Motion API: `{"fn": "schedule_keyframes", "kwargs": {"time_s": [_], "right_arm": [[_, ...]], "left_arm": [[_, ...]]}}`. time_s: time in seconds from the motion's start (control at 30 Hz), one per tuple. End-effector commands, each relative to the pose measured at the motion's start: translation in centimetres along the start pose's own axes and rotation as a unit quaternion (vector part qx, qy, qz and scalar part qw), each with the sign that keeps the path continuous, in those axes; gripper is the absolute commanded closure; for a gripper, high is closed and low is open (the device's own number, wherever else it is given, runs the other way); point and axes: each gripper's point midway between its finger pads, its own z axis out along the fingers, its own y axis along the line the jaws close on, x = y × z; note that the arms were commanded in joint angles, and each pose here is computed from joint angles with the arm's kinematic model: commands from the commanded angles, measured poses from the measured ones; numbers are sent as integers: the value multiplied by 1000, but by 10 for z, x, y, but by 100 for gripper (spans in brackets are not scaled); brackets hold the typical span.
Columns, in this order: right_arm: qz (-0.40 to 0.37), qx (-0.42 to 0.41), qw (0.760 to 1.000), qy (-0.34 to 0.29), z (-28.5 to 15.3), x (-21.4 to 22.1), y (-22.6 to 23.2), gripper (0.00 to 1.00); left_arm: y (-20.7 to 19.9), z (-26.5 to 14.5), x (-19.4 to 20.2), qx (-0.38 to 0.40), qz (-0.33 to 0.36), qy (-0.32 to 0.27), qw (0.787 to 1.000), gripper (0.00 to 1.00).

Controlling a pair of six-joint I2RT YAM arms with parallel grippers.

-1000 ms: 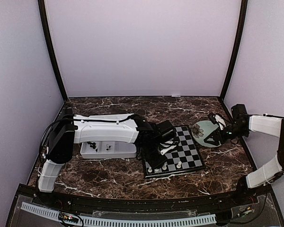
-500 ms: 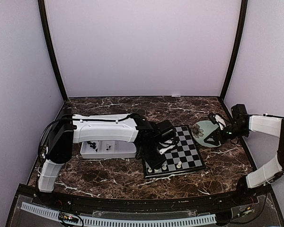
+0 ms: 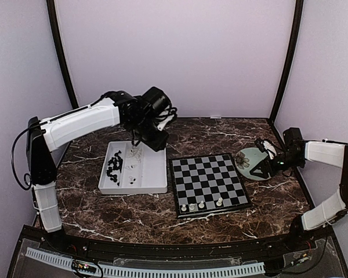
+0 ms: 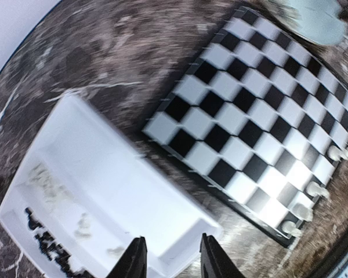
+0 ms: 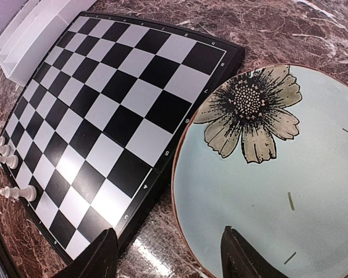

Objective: Set up the chess pieces on the board
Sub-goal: Place the knight at b1, then pick up the chess pile from the storage box.

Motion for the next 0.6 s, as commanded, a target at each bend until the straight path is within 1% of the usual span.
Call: {"fn": "schedule_keyframes", "kwargs": {"time_s": [0.0, 0.1, 0.2, 0.3, 0.4, 0.57], "right_arm": [[-7, 2, 1000, -6, -2, -6, -2, 38], [-6, 1, 1000, -4, -2, -5, -2, 38], [-7, 2, 1000, -4, -2, -5, -1, 38], [-9, 4, 1000, -4, -2, -5, -2, 38], [-8, 5, 1000, -3, -2, -5, -2, 38], [-9, 8, 1000, -3, -3, -5, -3, 38]], "left_arm": [[89, 4, 31, -101, -153, 43, 982, 68], [112, 15, 38, -103, -184, 45, 976, 70], [127, 30, 48, -99, -187, 63, 975, 73], [137, 50, 56, -96, -184, 83, 975, 73], [145, 68, 68, -98, -189, 106, 971, 71], [162, 83, 87, -109, -196, 137, 965, 71]]}}
